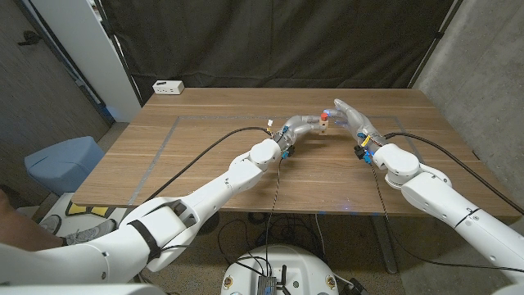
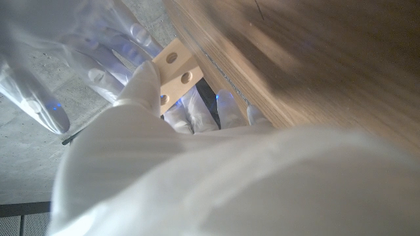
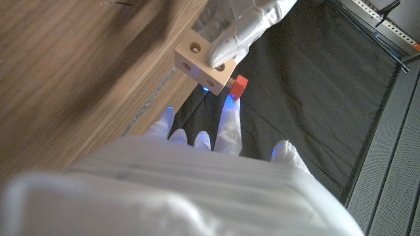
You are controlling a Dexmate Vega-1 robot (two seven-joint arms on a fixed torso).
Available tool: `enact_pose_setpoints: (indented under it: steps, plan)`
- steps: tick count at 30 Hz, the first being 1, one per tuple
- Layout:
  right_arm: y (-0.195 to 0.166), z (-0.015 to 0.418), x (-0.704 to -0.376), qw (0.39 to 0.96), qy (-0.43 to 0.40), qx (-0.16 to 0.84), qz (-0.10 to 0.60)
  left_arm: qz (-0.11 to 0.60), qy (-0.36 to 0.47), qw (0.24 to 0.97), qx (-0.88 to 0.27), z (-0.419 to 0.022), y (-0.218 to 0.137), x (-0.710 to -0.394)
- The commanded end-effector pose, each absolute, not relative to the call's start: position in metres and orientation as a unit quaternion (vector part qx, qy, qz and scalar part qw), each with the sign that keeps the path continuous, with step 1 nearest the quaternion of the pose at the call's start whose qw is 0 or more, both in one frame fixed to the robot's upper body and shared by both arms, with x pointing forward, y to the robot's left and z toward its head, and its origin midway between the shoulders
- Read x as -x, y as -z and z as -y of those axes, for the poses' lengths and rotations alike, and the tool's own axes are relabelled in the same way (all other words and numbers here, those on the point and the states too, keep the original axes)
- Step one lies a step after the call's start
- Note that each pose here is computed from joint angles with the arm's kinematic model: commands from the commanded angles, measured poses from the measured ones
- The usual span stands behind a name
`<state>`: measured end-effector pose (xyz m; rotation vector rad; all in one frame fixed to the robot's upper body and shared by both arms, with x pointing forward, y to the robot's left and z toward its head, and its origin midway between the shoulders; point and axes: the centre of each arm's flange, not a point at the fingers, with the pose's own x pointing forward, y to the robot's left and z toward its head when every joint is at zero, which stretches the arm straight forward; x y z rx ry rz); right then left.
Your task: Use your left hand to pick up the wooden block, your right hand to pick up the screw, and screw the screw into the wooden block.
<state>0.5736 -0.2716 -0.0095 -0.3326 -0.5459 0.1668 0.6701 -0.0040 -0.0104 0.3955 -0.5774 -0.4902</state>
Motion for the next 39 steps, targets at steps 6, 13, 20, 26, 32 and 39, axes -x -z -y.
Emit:
enact_pose_setpoints:
  steps: [6,13,20,26,32,39]
  plan:
    - [0.0107,0.2726,-0.5714,0.947,-0.071,0.157,0.27,0.279,0.238,0.911,-0.19,0.0032,0.0089,-0.6732]
    - [0.0127,0.2721,-0.5722,0.949,-0.071,0.154,0.266,0.278,0.238,0.911,-0.189,0.0026,0.0088,-0.6743]
    - [0.0142,0.2715,-0.5726,0.95,-0.073,0.155,0.263,0.278,0.239,0.911,-0.19,0.0027,0.008,-0.6756]
    - [0.0147,0.2717,-0.5727,0.951,-0.071,0.152,0.261,0.275,0.24,0.912,-0.19,0.0027,0.0081,-0.6775]
    - [0.0147,0.2722,-0.5729,0.951,-0.07,0.153,0.259,0.273,0.24,0.912,-0.19,0.0026,0.0075,-0.6793]
    - [0.0137,0.2706,-0.573,0.951,-0.07,0.151,0.262,0.27,0.241,0.912,-0.191,0.0026,0.0067,-0.6822]
